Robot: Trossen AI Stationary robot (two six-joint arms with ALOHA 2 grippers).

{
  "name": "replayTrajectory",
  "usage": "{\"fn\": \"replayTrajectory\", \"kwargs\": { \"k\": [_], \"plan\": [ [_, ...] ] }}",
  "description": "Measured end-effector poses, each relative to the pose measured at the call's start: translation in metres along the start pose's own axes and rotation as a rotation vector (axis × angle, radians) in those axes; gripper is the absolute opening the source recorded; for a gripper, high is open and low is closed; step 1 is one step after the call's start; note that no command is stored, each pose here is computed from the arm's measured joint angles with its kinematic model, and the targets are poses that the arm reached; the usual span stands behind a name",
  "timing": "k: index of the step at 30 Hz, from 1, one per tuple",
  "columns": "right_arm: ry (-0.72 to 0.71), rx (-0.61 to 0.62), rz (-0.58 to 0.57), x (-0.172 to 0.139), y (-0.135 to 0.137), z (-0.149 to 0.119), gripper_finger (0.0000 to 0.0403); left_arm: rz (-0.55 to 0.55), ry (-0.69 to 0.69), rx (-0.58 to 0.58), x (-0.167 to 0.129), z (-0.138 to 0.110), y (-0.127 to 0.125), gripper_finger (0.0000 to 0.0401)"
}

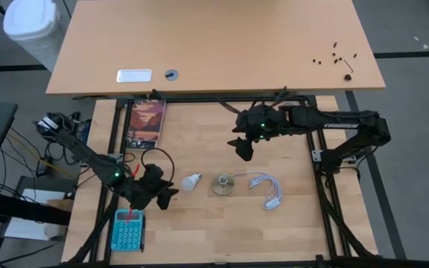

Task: Screw lightbulb
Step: Insert the white lightbulb into the lamp

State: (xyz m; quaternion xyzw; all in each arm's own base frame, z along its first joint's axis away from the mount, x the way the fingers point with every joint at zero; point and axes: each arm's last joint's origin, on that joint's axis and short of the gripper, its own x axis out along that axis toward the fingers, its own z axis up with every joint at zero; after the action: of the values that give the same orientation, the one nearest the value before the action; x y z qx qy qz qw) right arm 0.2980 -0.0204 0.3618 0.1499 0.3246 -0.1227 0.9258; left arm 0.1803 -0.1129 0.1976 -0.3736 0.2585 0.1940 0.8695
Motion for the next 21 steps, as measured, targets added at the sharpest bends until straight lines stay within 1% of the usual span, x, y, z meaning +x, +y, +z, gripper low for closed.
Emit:
{"fn": "replayTrajectory", "kwargs": {
  "k": [4, 8, 12, 16, 21],
  "plan": [
    [-0.037, 0.028, 0.034, -0.015, 0.006, 0.0, 0.0263, 0.004, 0.024, -0.005, 0.009, -0.003, -0.001, 0.0239],
    [-0.052, 0.006, 0.068, -0.027, 0.015, -0.003, 0.0262, 0.03, 0.036, 0.007, 0.015, -0.005, 0.0, 0.0263],
    [-0.057, -0.011, 0.066, -0.031, 0.02, -0.005, 0.0257, 0.049, 0.03, 0.023, 0.019, -0.004, 0.001, 0.0283],
    [-0.056, -0.012, 0.066, -0.031, 0.02, -0.005, 0.0254, 0.057, 0.026, 0.086, 0.021, -0.002, 0.002, 0.0294],
    [-0.063, 0.012, 0.044, -0.031, 0.02, -0.005, 0.025, 0.061, 0.027, 0.176, 0.022, 0.0, 0.003, 0.0296]
  ]
}}
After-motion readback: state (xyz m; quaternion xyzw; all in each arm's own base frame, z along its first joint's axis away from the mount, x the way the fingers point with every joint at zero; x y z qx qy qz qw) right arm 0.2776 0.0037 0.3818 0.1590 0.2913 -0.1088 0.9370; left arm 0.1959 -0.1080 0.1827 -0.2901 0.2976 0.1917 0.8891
